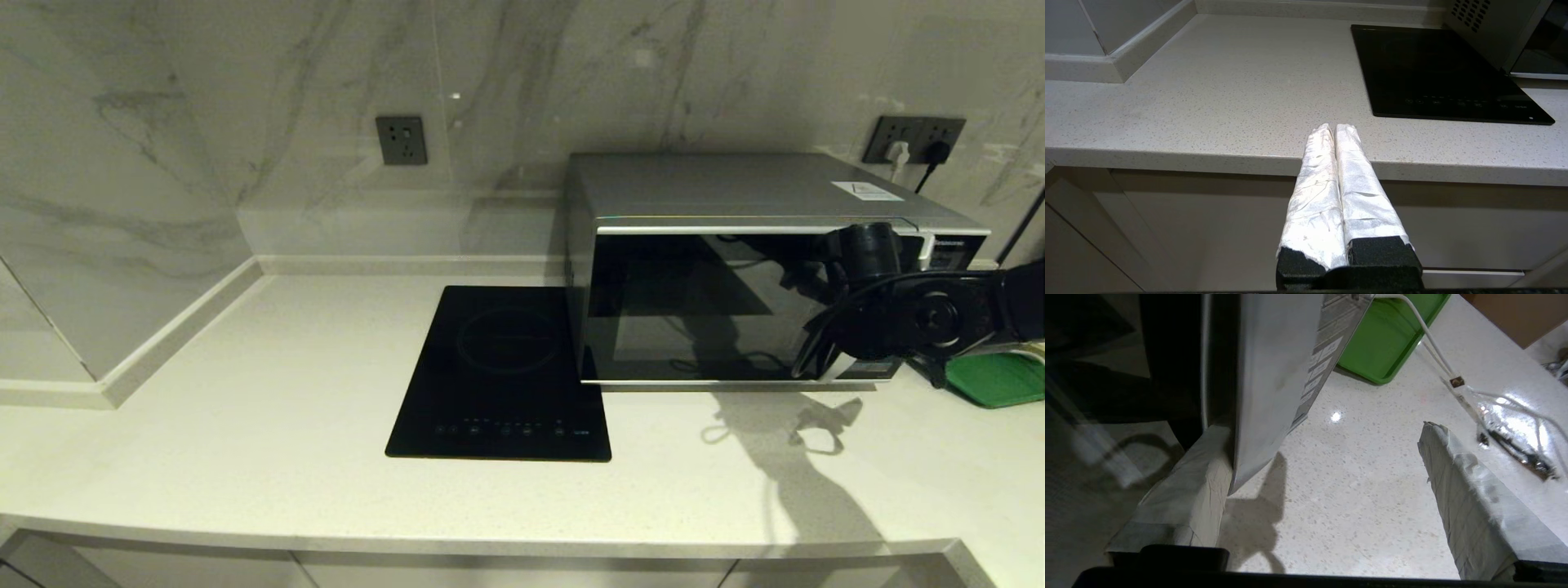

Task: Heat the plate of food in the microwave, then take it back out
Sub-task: Open the microwave oven

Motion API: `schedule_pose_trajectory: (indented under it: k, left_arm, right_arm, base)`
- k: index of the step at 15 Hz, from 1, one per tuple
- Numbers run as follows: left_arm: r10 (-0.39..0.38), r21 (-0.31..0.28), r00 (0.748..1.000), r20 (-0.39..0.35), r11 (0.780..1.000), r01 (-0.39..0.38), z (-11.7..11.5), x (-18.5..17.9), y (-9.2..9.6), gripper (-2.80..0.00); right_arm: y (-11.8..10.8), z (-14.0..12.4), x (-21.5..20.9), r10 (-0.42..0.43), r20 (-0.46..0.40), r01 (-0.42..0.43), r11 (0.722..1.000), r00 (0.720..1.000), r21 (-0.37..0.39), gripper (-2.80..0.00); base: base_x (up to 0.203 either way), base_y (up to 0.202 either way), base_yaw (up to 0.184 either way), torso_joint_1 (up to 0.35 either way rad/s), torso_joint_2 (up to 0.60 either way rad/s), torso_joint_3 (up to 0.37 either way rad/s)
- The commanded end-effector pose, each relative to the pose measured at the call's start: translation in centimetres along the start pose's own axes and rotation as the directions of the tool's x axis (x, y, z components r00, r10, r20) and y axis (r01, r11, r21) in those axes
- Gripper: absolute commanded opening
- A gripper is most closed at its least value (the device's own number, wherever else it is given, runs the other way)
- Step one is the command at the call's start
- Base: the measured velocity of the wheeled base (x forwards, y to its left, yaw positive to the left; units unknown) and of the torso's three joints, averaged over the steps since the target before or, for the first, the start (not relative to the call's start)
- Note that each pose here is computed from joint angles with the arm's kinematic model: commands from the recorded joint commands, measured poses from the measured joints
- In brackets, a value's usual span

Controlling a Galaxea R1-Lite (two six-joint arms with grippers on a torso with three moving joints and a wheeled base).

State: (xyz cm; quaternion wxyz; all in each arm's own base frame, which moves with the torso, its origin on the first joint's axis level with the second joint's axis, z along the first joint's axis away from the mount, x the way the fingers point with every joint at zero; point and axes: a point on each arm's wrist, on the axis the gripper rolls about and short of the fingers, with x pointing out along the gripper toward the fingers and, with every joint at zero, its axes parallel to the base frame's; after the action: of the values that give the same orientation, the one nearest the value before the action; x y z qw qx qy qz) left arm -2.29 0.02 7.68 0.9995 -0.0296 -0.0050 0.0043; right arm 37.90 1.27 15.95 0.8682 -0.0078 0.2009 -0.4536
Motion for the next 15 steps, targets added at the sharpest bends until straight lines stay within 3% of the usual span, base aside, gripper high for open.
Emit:
schedule_pose_trajectory:
  k: [1, 15]
  left_arm:
    - [0.0, -0.001, 1.0, 0.001, 1.0, 0.0, 0.0, 0.0, 0.0, -2.8]
    - [0.0, -0.001, 1.0, 0.001, 1.0, 0.0, 0.0, 0.0, 0.0, -2.8]
  right_arm:
    - [-0.4, -0.5, -0.1, -0.011, -0.008, 0.011, 1.0, 1.0, 0.014, 0.0]
    - [-2.1, -0.4, -1.2, -0.011, -0.006, 0.012, 0.999, 1.0, 0.046, 0.0]
  base:
    - [0.0, 0.0, 0.0, 0.0, 0.0, 0.0]
    - [0.0, 0.0, 0.0, 0.0, 0.0, 0.0]
